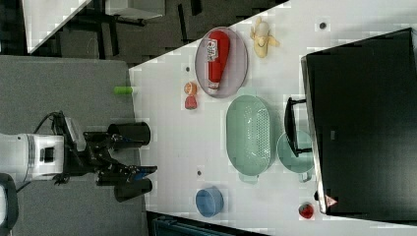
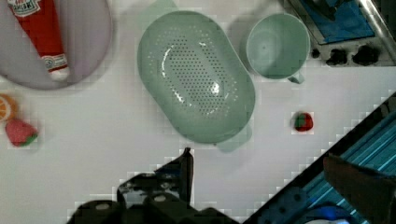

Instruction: Drag strainer left to right.

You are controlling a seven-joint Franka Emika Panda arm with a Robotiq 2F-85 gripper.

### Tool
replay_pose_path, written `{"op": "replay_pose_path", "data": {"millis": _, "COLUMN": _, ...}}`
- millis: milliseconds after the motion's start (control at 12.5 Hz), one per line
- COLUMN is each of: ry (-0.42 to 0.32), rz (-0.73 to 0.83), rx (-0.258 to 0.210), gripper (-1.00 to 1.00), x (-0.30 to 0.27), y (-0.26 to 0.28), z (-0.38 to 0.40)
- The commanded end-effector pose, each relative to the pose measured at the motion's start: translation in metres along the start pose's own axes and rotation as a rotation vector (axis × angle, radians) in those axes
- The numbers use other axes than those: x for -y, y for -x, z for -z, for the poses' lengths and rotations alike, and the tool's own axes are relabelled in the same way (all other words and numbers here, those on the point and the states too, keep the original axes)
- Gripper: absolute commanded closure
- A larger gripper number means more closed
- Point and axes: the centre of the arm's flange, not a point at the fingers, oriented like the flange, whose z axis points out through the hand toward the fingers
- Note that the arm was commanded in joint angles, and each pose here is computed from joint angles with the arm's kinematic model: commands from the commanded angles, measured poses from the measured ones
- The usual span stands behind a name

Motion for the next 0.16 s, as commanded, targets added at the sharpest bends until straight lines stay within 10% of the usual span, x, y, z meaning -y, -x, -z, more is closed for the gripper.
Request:
{"op": "replay_pose_path", "data": {"millis": 80, "ry": -0.038, "rz": -0.004, "rx": -0.025, "gripper": -1.0, "x": -0.0147, "y": -0.007, "z": 0.0155}}
{"op": "replay_pose_path", "data": {"millis": 160, "ry": -0.037, "rz": -0.004, "rx": -0.024, "gripper": -1.0, "x": -0.0144, "y": -0.0073, "z": 0.0149}}
